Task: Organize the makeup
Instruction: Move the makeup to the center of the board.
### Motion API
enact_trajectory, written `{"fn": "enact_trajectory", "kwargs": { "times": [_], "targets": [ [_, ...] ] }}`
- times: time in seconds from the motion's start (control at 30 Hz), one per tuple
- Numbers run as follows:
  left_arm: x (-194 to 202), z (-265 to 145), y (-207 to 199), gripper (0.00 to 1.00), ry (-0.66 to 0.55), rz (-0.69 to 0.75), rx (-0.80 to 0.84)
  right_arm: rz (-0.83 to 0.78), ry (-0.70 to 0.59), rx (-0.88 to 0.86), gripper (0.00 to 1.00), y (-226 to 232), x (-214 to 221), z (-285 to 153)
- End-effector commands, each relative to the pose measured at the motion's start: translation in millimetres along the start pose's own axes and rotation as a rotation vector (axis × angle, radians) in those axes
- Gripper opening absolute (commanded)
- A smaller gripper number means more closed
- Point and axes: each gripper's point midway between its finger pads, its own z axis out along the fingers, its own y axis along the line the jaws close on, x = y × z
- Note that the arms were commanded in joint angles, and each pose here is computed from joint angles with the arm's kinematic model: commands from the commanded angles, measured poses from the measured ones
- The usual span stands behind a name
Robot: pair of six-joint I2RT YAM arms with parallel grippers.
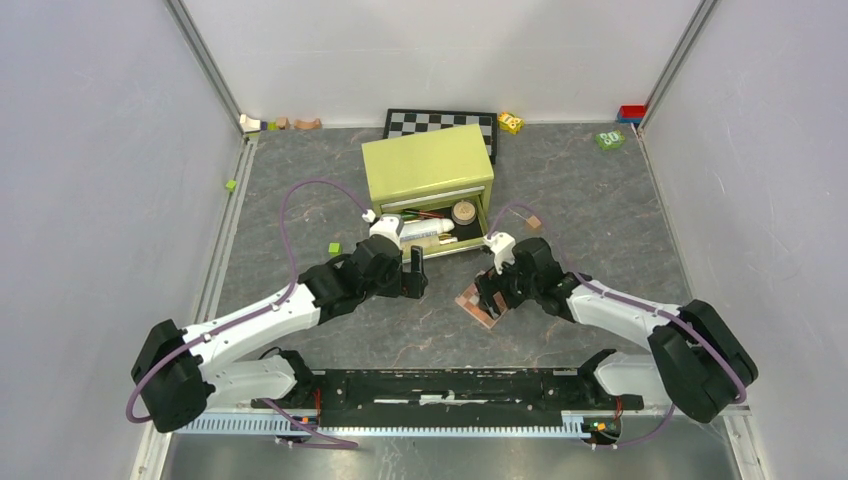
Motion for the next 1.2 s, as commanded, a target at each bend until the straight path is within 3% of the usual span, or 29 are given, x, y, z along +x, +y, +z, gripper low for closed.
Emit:
{"fn": "enact_trajectory", "kwargs": {
  "times": [0.0, 0.23, 0.63, 0.97, 1.17],
  "targets": [
    [-11.6, -3.0, 4.3, 1.0, -0.058, -0.062, -0.025, 0.041, -0.003, -0.028, 0.98, 18.5, 6.5, -2.1],
    [-10.2, -1.0, 7.7, 1.0, -0.054, -0.063, -0.044, 0.077, 0.014, 0.005, 0.98, 36.5, 11.9, -2.4],
    [1.9, 4.5, 10.9, 1.0, -0.024, -0.082, -0.052, 0.142, 0.056, 0.233, 0.98, 38.5, 22.5, 1.5],
    [9.0, 9.8, 7.3, 1.0, -0.008, -0.11, -0.03, 0.259, 0.04, 0.17, 0.98, 84.6, 22.0, 7.8],
    [19.1, 15.8, -0.4, 1.0, 0.023, -0.166, 0.008, 0.302, -0.054, 0.177, 0.98, 86.2, 1.2, -2.5]
  ]
}}
